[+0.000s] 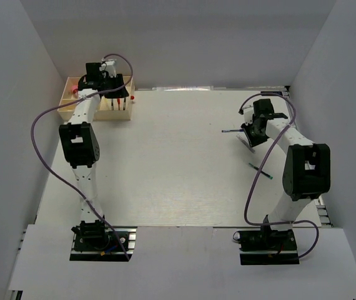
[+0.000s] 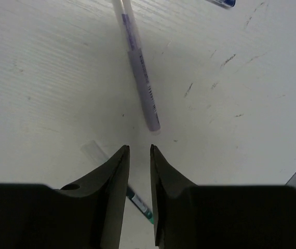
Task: Sort the stationery into containers
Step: Place the pen in the storage box, then pick up the pen from the center of the board.
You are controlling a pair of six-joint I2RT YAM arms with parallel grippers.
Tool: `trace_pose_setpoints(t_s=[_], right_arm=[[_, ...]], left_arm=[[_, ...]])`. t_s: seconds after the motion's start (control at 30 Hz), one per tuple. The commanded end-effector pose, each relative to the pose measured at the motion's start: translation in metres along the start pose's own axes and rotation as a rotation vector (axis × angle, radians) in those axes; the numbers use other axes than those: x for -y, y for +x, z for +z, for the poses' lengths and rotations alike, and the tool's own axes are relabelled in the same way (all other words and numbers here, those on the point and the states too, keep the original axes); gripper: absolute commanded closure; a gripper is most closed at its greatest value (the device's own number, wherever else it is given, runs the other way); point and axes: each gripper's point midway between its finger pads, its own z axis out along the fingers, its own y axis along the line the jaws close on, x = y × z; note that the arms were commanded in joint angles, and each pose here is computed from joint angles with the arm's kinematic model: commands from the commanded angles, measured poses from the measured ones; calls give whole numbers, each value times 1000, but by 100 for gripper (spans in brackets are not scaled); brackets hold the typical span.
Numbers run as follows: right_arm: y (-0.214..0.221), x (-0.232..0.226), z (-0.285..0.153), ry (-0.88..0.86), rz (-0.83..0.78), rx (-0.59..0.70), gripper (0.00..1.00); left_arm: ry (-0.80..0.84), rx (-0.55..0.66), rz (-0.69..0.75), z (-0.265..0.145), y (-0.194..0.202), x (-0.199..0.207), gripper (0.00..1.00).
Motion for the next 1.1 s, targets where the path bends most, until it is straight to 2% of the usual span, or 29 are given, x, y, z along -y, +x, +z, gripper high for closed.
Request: trace_pose_setpoints(t_s=[0.0, 0.03, 0.07, 0.23, 0.27, 0.47, 0.63, 0.83, 0.93, 1.03, 1.07], right_arm=[[-5, 18, 16, 57, -51, 3, 71], [-6, 17, 19, 47, -54, 6, 71], [-7, 18, 24, 43, -53, 4, 70], [-16, 14, 42, -5, -60, 22, 65], [-18, 14, 43, -10, -62, 29, 64], [-30, 9, 59, -69, -63, 31, 56], [-40, 11, 72, -87, -64, 27, 57], [-38, 7, 84, -120, -67, -2, 64], [-31, -1, 84, -150, -73, -15, 75], [-23, -14, 74, -207, -69, -21, 97], [-18, -20, 66, -233, -66, -31, 100]], left_arm=[[144, 227, 53, -89, -90, 61, 40], [161, 196, 37, -89, -76, 64, 40], [181, 220, 40, -107, -83, 75, 40], [296, 225, 28, -138, -67, 106, 39], [307, 204, 15, -138, -55, 108, 39], [353, 197, 1, -165, -49, 126, 37], [397, 214, -22, -183, -47, 140, 36], [456, 247, -31, -196, -36, 154, 36], [484, 274, -22, -206, -35, 161, 36], [516, 299, -11, -215, -36, 169, 38], [527, 302, -9, -218, -36, 171, 38]])
